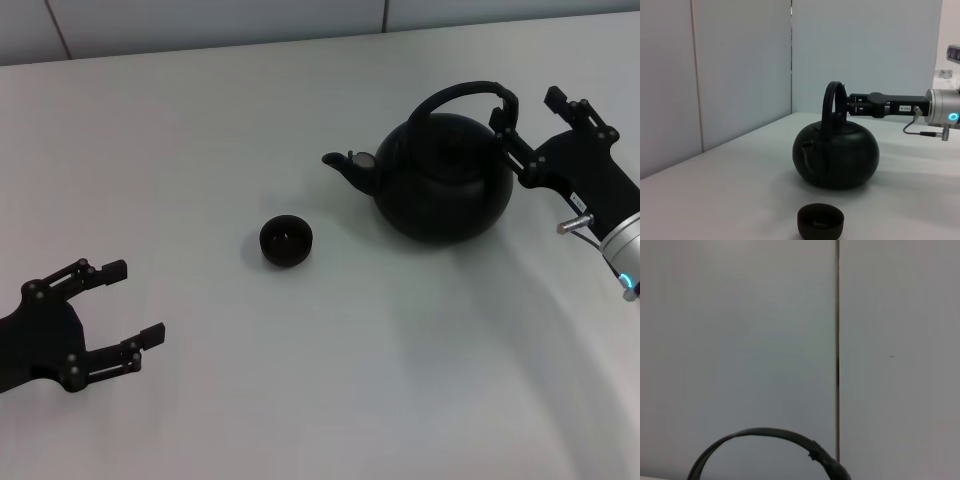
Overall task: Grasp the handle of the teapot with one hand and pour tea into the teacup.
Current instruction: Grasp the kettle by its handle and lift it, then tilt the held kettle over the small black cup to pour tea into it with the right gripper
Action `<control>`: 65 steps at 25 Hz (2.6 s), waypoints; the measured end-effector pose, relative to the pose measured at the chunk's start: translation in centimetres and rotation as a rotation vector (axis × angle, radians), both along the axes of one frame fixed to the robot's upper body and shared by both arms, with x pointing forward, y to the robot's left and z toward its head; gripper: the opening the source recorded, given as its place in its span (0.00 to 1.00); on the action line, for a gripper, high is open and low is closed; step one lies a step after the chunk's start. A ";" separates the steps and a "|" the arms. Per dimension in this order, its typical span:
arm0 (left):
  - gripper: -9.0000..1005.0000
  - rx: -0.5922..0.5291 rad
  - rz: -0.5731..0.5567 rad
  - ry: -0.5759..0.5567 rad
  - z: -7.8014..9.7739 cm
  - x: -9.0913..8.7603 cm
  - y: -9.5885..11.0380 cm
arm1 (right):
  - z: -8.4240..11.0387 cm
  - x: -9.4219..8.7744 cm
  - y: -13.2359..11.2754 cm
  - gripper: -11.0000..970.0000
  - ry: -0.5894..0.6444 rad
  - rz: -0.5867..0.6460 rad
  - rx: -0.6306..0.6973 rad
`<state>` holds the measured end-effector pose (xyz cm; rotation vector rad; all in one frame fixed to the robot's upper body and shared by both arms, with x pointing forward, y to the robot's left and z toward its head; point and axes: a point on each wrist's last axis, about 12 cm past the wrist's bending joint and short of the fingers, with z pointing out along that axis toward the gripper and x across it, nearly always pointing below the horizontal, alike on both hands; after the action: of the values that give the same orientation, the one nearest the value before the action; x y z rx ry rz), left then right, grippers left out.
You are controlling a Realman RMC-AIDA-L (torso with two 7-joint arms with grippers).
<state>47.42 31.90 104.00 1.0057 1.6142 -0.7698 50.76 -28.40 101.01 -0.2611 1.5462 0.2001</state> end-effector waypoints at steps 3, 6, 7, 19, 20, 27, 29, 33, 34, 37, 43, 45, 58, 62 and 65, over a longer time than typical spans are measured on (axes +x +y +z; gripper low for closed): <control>0.86 -0.001 0.001 -0.001 0.0 0.0 0.0 | 0.0 0.3 0.1 0.74 0.011 0.001 -0.003; 0.86 -0.003 0.002 -0.001 0.0 0.0 -0.1 | 0.0 0.8 0.3 0.74 0.024 0.005 -0.008; 0.86 -0.004 0.003 -0.001 0.0 0.0 -0.1 | 0.0 0.8 0.3 0.74 0.024 0.005 -0.008; 0.86 -0.013 0.020 -0.001 0.0 0.0 0.0 | 0.0 1.3 0.5 0.31 0.035 0.011 -0.013; 0.86 -0.013 0.020 -0.001 0.0 0.0 0.0 | 0.0 1.3 0.5 0.25 0.035 0.011 -0.013; 0.86 -0.018 0.023 -0.003 0.0 0.0 -0.2 | 0.2 1.5 0.5 0.10 0.027 0.001 -0.001; 0.86 -0.019 0.023 -0.003 0.0 0.0 -0.2 | 0.5 1.6 0.5 0.10 0.011 0.000 0.014; 0.86 -0.020 0.025 0.000 -0.1 -0.1 -0.2 | 1.6 2.0 -0.1 0.10 -0.050 0.001 0.041; 0.86 -0.022 0.026 0.001 -0.2 -0.1 -0.2 | 2.3 2.6 -0.6 0.09 -0.070 0.010 0.057; 0.86 -0.023 0.027 0.001 -0.2 -0.2 -0.3 | 2.8 3.2 -0.9 0.09 -0.080 0.024 0.065; 0.86 -0.027 0.028 0.005 -0.3 -0.3 -0.4 | 3.2 3.8 -0.8 0.09 -0.083 0.044 0.062; 0.86 -0.028 0.027 0.005 -0.3 -0.3 -0.5 | 3.4 4.1 -0.8 0.09 -0.073 0.066 0.060; 0.86 -0.031 0.026 0.005 -0.3 -0.3 -0.6 | 7.5 9.1 0.2 0.09 0.024 0.388 -0.050; 0.86 -0.040 0.032 -0.003 -0.3 -0.4 -0.7 | 7.7 9.8 1.6 0.09 0.035 0.424 -0.085; 0.86 -0.041 0.032 -0.004 -0.3 -0.4 -0.7 | 7.8 10.3 2.5 0.09 0.040 0.439 -0.109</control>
<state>47.01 31.17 103.66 0.9496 1.6013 -0.7765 61.06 -25.92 108.83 -0.6870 1.5254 0.4679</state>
